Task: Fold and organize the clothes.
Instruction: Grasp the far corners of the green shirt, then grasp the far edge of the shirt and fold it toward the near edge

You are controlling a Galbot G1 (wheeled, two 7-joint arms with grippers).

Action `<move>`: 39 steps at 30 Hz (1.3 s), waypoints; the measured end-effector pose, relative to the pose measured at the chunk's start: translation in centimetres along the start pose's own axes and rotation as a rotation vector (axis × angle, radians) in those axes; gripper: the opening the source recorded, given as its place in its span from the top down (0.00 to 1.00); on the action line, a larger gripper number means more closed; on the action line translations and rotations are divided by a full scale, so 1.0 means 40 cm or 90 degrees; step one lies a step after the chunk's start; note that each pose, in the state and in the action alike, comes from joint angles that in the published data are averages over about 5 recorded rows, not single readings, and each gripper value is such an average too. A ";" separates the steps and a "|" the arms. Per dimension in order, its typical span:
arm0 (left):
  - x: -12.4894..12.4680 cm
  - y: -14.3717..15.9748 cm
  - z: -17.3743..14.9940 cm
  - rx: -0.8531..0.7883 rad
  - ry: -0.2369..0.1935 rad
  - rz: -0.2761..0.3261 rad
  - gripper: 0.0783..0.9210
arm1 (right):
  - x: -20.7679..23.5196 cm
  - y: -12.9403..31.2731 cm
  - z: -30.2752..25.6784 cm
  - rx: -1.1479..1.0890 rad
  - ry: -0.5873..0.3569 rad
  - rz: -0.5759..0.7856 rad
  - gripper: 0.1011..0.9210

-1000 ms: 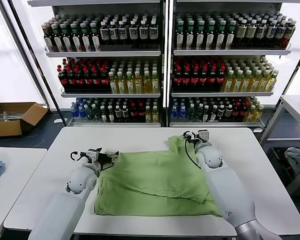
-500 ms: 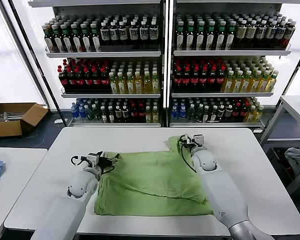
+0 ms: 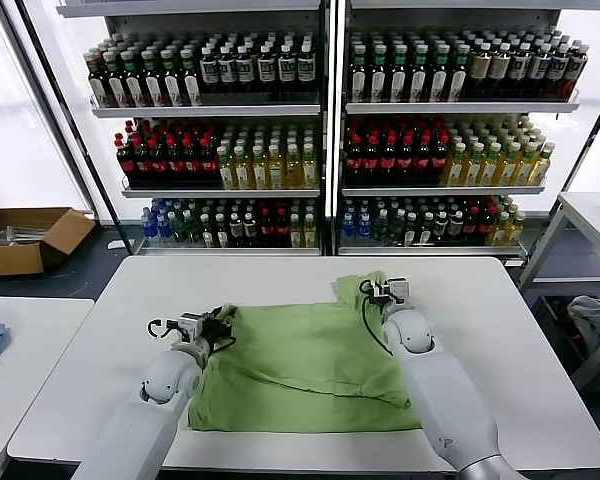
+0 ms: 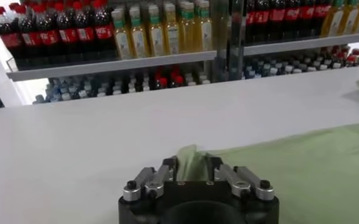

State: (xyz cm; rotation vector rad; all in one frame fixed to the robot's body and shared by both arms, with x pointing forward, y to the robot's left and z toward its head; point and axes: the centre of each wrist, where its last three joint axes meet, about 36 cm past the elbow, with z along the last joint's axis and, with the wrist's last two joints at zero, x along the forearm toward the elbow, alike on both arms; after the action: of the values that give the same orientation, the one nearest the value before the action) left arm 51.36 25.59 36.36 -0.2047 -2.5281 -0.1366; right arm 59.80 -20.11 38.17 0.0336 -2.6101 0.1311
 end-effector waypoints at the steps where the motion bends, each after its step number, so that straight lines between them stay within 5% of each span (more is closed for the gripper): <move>1: 0.000 0.000 0.001 0.001 0.000 0.000 0.80 | 0.003 0.000 0.002 0.000 -0.001 -0.001 0.79; 8: 0.003 0.004 0.002 0.010 -0.012 0.000 0.98 | 0.034 -0.006 0.002 -0.009 -0.015 -0.009 0.99; 22: 0.033 -0.010 0.008 0.016 -0.092 0.026 0.99 | 0.144 -0.018 -0.050 -0.029 -0.109 -0.023 0.99; 39: 0.157 -0.015 -0.015 0.008 -0.205 0.035 0.99 | 0.342 -0.027 0.000 -0.041 -0.187 -0.030 0.99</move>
State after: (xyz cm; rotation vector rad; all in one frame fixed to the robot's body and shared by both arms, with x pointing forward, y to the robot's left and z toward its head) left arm 46.47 25.65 40.41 -0.3122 -2.8387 -0.0705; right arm 48.05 -21.18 45.15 0.0984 -2.9025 0.0254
